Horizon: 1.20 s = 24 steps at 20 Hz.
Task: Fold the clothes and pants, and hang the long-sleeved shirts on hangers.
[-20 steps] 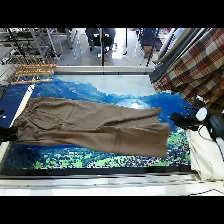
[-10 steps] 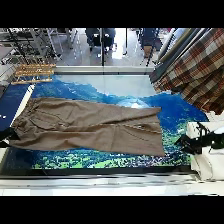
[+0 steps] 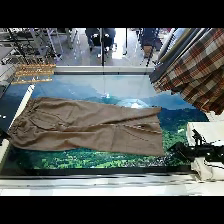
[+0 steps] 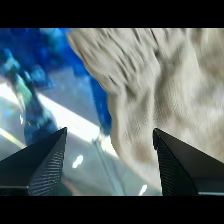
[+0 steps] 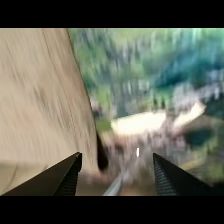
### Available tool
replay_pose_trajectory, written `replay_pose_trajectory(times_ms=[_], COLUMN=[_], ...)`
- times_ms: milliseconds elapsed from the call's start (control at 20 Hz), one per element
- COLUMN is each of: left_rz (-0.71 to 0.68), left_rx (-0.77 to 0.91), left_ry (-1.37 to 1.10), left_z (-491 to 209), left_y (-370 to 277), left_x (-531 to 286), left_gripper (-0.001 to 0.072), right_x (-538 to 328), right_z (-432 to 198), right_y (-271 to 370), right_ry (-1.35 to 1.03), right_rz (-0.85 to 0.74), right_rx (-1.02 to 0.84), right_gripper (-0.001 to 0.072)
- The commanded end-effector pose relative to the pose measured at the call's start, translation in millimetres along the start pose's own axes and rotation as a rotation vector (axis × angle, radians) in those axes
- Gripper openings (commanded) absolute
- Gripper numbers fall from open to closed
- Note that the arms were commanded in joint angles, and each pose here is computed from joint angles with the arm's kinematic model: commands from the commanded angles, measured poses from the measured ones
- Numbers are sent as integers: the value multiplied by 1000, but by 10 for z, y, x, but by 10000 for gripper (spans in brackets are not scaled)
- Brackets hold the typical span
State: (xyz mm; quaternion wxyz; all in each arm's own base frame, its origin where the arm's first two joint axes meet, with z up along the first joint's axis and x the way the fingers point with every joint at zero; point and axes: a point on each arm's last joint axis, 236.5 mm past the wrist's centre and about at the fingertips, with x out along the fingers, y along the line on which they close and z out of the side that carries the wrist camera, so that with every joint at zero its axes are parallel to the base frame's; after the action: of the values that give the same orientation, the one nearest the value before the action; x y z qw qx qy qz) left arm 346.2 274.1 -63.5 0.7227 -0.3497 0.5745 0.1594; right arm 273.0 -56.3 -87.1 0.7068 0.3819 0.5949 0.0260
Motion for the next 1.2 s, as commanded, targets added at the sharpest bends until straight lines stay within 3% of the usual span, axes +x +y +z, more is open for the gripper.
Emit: replay_pose_trajectory(times_ms=[0, 150, 200, 450, 600, 650, 800, 850, 1150], left_rz=[-39, -119, -139, -164, -175, -177, -182, -183, -193], left_rx=[-36, -28, -30, -30, -26, -25, -24, -23, -11], left_ry=[-86, -113, -118, -72, -29, -21, -4, 1, 27], left_z=[203, 269, 281, 172, 72, 52, 11, 0, -83], left_y=[-16, -203, -250, -311, -338, -346, -355, -358, -408], left_x=[9, -12, -20, -21, -21, -20, -22, -23, -98], left_gripper=[580, 580, 580, 580, 580, 580, 580, 580, 580], right_x=[52, 204, 272, 525, 600, 606, 588, 558, -382], right_z=[493, 810, 866, 1057, 1031, 983, 800, 749, 64], right_y=[115, 358, 431, 656, 603, 594, 609, 640, 1464], right_ry=[-207, -294, -274, -141, -106, -86, -13, 4, 82], right_rz=[11, 50, 59, 131, 128, 125, 130, 136, 261], right_rx=[-1, -39, -65, -119, -118, -128, -161, -172, -385], right_gripper=[502, 497, 464, 449, 401, 378, 79, 22, 20])
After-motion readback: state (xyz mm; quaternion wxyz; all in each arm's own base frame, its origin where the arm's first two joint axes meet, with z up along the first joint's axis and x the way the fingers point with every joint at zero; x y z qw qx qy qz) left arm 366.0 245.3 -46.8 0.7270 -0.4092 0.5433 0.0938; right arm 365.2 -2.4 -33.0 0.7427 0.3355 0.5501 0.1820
